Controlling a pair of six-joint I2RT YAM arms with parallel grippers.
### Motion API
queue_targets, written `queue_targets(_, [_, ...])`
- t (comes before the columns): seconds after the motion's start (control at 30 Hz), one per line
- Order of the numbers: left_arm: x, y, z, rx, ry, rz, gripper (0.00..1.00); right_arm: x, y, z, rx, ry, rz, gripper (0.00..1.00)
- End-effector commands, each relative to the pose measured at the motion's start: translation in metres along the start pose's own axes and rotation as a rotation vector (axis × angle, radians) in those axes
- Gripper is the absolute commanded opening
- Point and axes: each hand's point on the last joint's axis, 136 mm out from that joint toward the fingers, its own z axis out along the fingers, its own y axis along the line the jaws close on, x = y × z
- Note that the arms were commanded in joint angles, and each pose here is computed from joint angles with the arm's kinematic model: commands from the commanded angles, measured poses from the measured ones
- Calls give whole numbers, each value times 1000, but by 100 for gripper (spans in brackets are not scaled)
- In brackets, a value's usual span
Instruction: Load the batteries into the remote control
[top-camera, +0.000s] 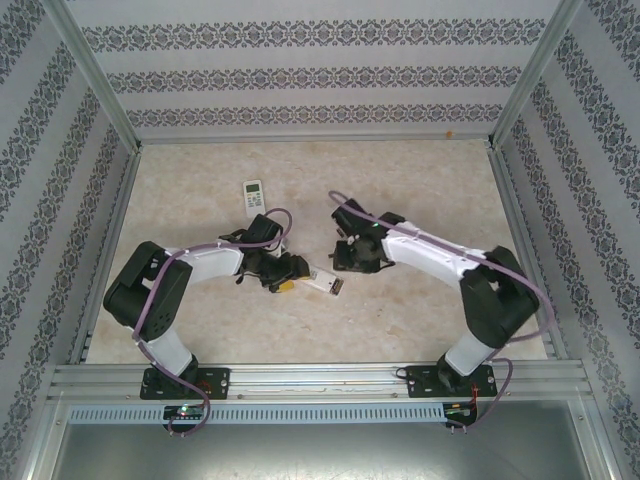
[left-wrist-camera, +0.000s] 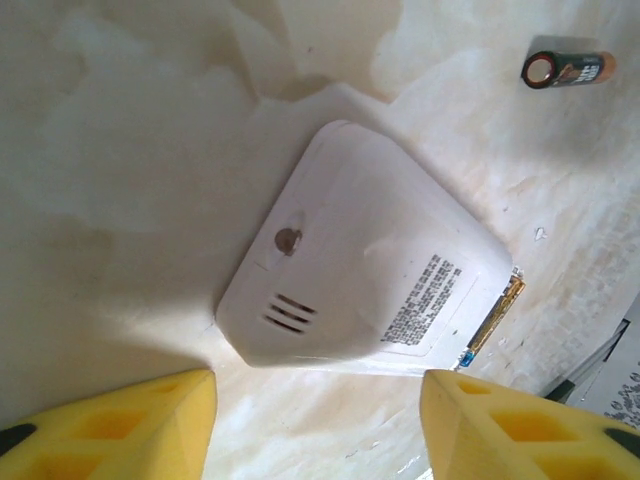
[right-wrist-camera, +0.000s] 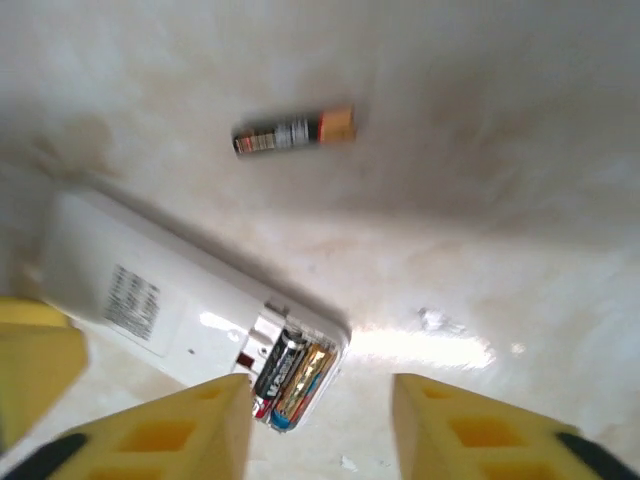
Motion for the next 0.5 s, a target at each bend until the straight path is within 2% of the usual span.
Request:
queue_targets(0.0, [-16, -1, -15, -62, -94, 56, 62, -32, -29, -24, 51, -99, 30, 50])
queue_targets(0.1, [-19, -9, -32, -73, -142, 113, 69, -61, -74, -28, 122, -133, 118, 53])
queue_targets(0.2, [-25, -20, -50, -66, -207, 183, 73, -85, -115, -20, 182, -93, 249, 53])
queue_targets(0.3, [-29, -34, -65, -37, -262, 255, 75, -107, -128, -3, 195, -44, 299, 51])
queue_targets(0.47, [-32, -45, -78, -3, -324, 321, 77, -131, -127, 28, 201, -2, 333, 50])
